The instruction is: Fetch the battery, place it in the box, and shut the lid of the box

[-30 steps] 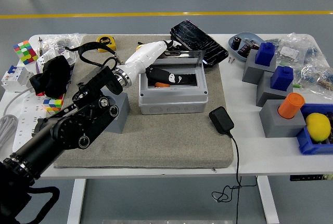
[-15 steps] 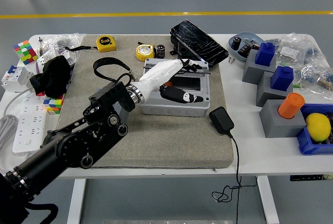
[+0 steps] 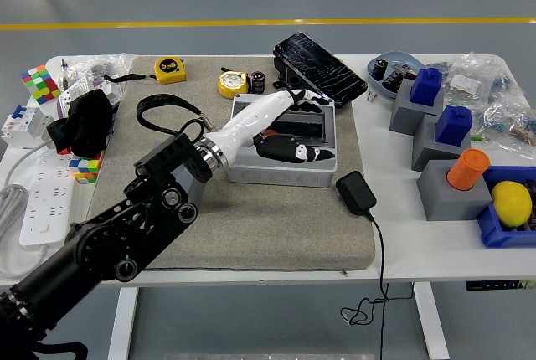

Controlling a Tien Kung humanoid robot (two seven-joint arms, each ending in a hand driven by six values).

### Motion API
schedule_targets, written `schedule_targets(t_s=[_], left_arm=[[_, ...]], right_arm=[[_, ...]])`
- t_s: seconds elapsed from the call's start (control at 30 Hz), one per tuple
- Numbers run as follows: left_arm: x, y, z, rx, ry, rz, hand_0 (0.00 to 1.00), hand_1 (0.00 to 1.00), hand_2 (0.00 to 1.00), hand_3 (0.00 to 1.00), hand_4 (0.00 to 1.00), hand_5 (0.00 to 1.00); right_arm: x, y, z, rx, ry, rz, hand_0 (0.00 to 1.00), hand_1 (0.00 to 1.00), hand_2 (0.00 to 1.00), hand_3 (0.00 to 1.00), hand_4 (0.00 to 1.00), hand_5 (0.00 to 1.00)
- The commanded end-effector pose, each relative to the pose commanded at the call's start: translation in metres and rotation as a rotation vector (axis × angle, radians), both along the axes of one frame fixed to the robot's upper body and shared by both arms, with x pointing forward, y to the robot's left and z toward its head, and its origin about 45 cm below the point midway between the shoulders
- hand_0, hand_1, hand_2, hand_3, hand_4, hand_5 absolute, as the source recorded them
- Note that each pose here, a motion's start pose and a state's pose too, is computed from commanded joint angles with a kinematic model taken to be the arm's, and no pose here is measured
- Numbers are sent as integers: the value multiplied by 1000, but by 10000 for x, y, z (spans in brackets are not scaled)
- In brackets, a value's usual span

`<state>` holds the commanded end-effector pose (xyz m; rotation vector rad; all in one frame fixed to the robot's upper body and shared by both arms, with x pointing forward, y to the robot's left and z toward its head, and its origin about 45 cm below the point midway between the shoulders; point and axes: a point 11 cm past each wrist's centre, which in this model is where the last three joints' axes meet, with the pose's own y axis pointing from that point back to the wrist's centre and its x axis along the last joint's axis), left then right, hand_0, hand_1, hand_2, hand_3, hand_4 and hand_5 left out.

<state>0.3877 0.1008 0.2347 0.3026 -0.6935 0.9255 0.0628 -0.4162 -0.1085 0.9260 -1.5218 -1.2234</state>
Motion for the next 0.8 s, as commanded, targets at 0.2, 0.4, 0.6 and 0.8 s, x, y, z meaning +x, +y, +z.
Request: schedule_targets(t_s=[0.2, 0.4, 0.6, 0.8], left_arm=[[-58, 474, 115, -242, -27, 105, 694, 720, 714, 773, 998, 406], [-129, 970, 62, -456, 11, 234, 682, 712, 709, 758, 998, 404], [-198, 1455, -98, -521, 41, 361, 676, 709, 706, 755, 998, 398], [-266, 1778, -149, -537, 35, 435, 651, 698, 700, 754, 998, 397]], right_arm=[[-15, 2, -3, 1, 0, -2, 769, 722, 730, 734, 998, 709], [5, -10, 3, -1, -8, -8, 769, 722, 730, 734, 998, 709], [53, -30, 16, -4, -25, -13, 768, 722, 730, 733, 998, 708], [55, -43, 20, -4, -32, -20, 768, 722, 730, 732, 998, 709]])
